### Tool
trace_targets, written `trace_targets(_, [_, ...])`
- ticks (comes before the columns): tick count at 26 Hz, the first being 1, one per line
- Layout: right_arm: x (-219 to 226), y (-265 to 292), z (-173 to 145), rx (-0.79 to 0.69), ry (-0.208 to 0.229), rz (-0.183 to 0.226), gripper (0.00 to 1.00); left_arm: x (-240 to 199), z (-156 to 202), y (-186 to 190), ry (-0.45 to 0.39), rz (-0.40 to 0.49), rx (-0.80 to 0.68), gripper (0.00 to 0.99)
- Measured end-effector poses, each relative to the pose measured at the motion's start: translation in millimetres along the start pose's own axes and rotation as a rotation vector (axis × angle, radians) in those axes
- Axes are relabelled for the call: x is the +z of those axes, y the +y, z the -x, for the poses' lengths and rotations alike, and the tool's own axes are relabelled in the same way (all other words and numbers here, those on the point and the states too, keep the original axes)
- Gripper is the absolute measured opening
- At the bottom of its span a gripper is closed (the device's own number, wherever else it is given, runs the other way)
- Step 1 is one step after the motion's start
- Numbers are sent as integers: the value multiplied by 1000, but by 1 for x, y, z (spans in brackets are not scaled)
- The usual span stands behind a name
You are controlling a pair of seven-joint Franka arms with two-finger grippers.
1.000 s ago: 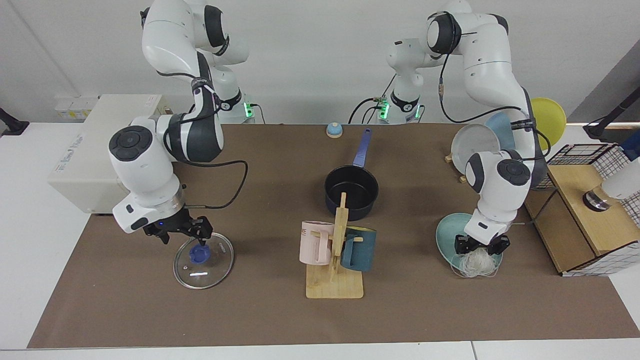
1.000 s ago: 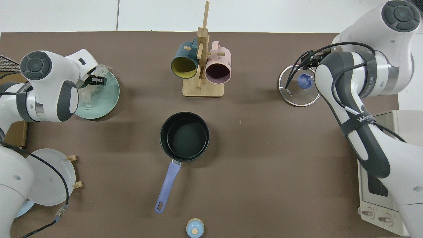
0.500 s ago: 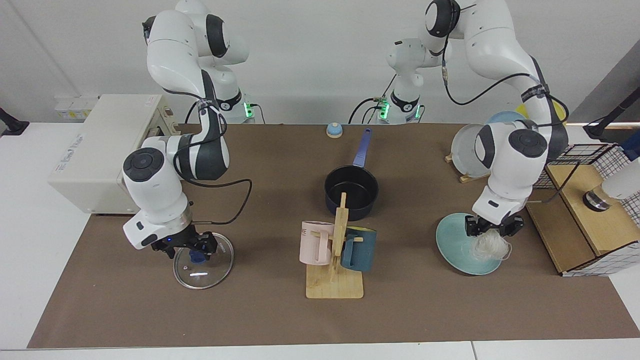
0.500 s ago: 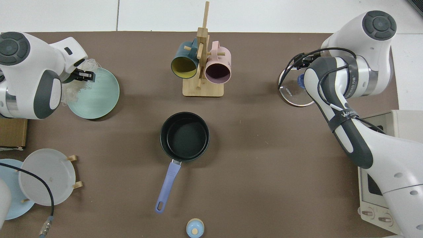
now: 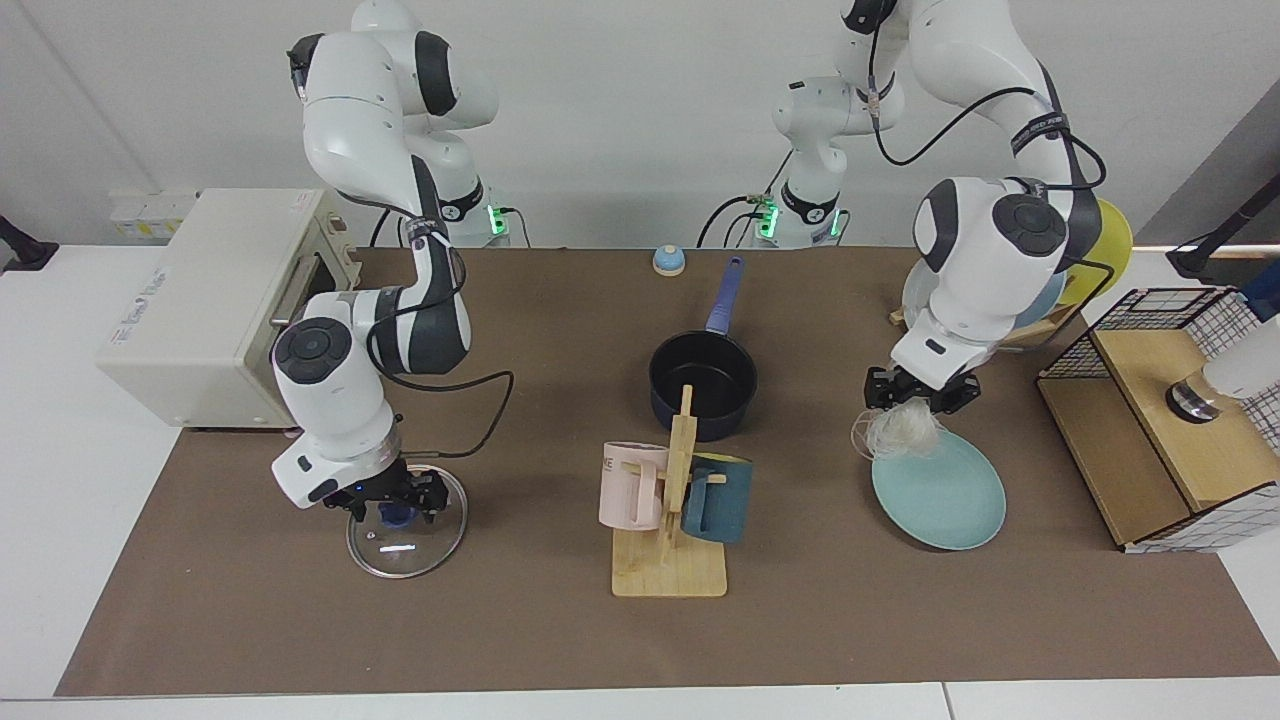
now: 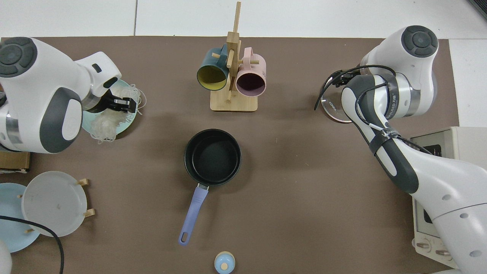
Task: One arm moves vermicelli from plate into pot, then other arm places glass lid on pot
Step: 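Carry the vermicelli over the black saucepan and release it inside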
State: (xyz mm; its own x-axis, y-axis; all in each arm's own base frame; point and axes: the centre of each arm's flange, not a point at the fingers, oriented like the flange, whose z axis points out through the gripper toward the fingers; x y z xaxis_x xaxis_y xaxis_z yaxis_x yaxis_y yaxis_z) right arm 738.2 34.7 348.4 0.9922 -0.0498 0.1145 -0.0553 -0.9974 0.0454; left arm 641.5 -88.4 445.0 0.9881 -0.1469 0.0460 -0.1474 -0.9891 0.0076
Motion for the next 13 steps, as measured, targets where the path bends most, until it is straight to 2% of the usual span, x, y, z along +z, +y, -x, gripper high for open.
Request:
trace_targets(7, [11,3,4,0,-6,2,991,12,13,88,-6,24,-57,419])
trace_targets(13, [16,2,7,-9,-16,2,965,19,41,178,-24,23,-139,419])
